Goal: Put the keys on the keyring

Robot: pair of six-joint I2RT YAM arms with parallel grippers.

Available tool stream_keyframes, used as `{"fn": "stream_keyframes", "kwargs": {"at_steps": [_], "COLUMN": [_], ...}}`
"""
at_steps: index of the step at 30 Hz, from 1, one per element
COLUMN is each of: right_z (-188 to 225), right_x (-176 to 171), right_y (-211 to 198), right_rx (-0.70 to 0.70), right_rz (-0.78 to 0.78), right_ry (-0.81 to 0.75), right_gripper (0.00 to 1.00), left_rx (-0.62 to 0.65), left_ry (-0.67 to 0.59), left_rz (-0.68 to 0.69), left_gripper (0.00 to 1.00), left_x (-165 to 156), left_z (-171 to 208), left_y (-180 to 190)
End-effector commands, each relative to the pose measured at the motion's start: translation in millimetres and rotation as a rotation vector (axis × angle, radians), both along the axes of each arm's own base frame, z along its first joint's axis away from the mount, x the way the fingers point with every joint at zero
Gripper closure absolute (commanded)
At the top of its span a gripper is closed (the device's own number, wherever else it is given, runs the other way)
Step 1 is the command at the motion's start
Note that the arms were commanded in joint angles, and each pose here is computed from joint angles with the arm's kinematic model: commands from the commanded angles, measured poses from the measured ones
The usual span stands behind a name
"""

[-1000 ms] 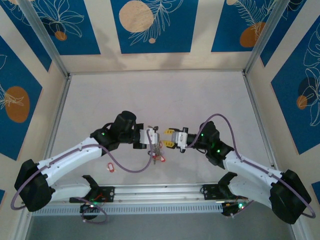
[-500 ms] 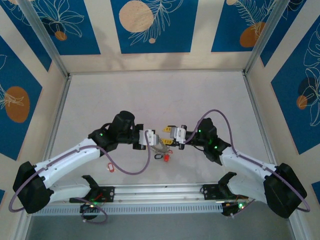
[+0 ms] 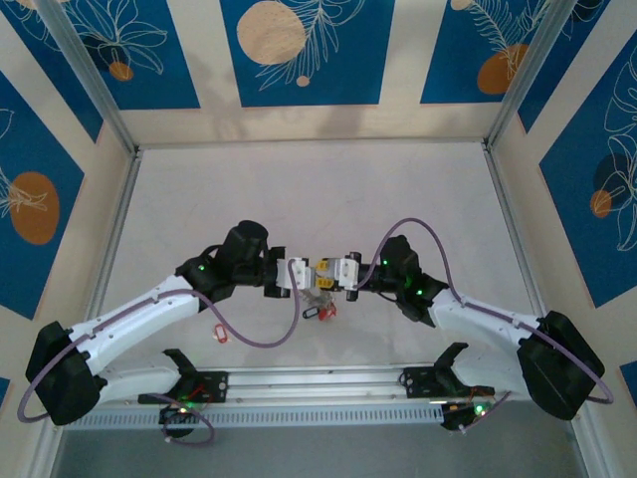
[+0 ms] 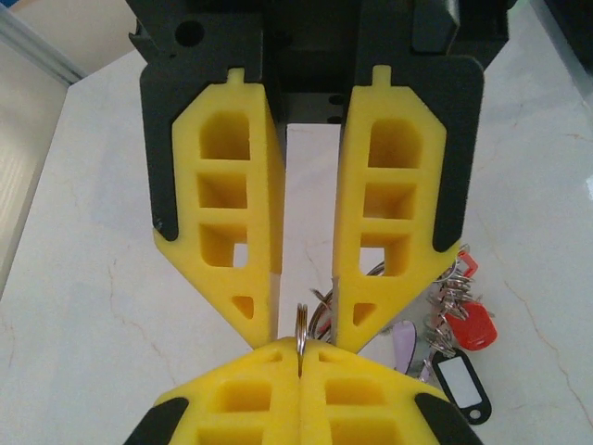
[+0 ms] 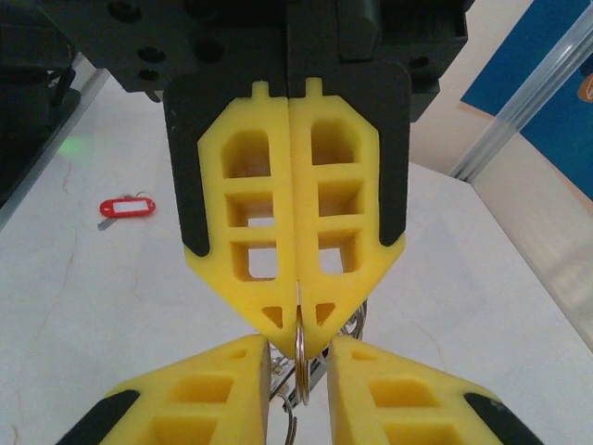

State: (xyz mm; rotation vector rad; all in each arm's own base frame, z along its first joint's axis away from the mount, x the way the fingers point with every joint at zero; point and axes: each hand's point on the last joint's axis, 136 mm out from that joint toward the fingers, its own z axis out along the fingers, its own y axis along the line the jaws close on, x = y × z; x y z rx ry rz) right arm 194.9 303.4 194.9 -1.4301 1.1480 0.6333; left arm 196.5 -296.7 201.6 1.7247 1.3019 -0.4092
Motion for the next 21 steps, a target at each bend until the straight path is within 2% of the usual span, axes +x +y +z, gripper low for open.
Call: {"fn": "stream_keyframes", "kwargs": {"at_steps": [1,9,12,14,21], "right_z": [9,4,2,2,5], "right_x": [12,16,18,19,28], "right_y": [2,-5,-7,-8,-11], "right_rx": [-0.017,-0.064,-0.078,-0.095,-0.096], "right_rz": [-0.057,-0.106,-0.111,-0.122,-0.164], "right_ry": [-0.04,-0.069,-0.08,-0.077,-0.091], "right_gripper": [0.77,0.78,0.85,0.87,0.86], "left_rx": [-0.081,-0.066,-0.054,-0.061,-0.053], "left_ry": [-0.056,-0.052,-0.042,-0.045,-0.038], "left_rz": [-0.053,-0.054,-0.054,-0.05,-0.049], "left_gripper": [1.0,1.0,1.0,1.0,1.0], "left_x": [-6,-4,-4,-3,-2], "left_z": [29,23,21,20,18], "left_y": [-9,-10,-10,-11,-12]}}
